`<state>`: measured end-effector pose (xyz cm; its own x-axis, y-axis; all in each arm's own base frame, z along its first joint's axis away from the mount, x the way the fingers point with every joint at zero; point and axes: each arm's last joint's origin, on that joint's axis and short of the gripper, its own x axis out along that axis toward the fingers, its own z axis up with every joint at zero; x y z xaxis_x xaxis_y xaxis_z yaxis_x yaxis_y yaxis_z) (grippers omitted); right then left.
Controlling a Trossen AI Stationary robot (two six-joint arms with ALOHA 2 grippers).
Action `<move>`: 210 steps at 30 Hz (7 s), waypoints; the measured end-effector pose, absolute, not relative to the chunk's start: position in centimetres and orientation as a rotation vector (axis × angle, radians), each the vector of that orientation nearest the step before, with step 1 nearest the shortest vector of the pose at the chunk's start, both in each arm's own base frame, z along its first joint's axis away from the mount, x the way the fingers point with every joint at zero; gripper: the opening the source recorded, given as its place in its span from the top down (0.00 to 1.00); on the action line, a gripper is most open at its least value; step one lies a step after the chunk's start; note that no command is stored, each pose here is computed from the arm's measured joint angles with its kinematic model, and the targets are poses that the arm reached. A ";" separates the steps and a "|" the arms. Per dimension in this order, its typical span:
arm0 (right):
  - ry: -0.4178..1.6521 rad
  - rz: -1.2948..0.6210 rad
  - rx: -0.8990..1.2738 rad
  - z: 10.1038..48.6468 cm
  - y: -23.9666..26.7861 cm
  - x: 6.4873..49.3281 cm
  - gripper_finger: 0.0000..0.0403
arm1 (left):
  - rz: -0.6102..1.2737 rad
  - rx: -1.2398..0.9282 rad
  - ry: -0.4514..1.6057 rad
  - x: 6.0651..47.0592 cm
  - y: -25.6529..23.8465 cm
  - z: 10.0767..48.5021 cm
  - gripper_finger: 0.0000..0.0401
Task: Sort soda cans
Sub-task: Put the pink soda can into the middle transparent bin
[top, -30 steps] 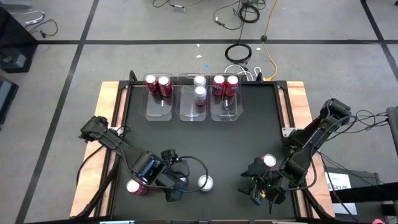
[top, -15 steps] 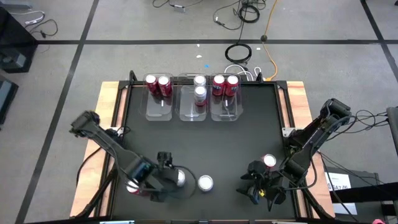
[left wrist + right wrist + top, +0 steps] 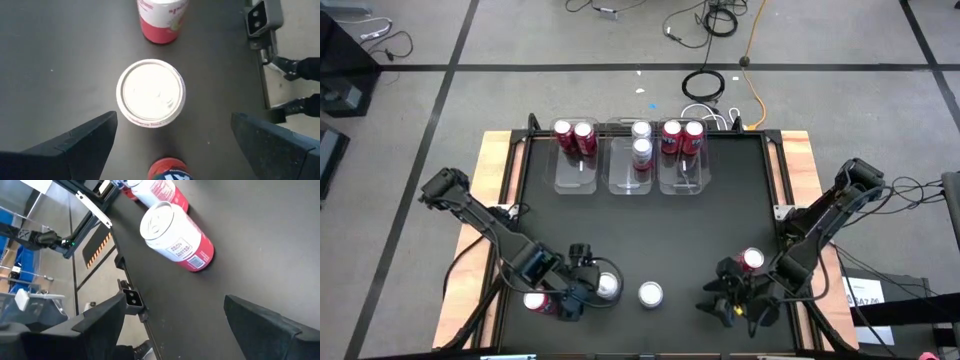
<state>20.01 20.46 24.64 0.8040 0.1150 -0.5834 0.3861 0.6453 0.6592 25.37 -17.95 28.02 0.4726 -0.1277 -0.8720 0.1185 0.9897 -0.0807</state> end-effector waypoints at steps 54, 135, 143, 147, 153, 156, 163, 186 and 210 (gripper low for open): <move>0.652 -0.136 0.751 24.5 20.3 20.1 0.18 | -0.057 -0.030 1.219 31.4 -18.4 19.8 0.00; 0.604 -0.243 0.654 24.5 16.9 23.0 0.18 | 0.095 -0.159 1.080 30.2 24.2 30.6 0.21; 0.588 -0.278 0.689 24.5 16.0 23.6 0.18 | 0.066 -0.120 1.106 31.6 26.5 27.1 0.21; 0.586 -0.288 0.703 24.5 15.8 23.7 0.18 | 0.060 -0.102 1.123 32.1 27.4 25.5 0.21; 0.588 -0.294 0.708 24.5 15.8 23.7 0.18 | 0.069 -0.090 1.172 32.2 28.5 23.5 0.21; 0.590 -0.296 0.708 24.5 15.8 23.7 0.18 | 0.078 -0.089 1.167 32.3 28.9 23.0 0.21; 0.591 -0.297 0.707 24.5 15.8 23.7 0.18 | 0.107 -0.078 1.181 32.7 29.3 22.1 0.21; 0.595 -0.300 0.702 24.4 15.8 23.6 0.18 | 0.138 -0.078 1.153 33.0 29.5 21.8 0.17; 0.592 -0.299 0.709 24.4 15.8 23.7 0.18 | 0.197 -0.075 1.185 32.9 29.5 20.7 0.17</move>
<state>23.67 15.79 24.44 0.7969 -0.0601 -0.6012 0.4479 0.7266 0.5211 32.86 29.45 20.72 0.3617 0.1140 -0.9253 -0.1922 0.9803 0.0456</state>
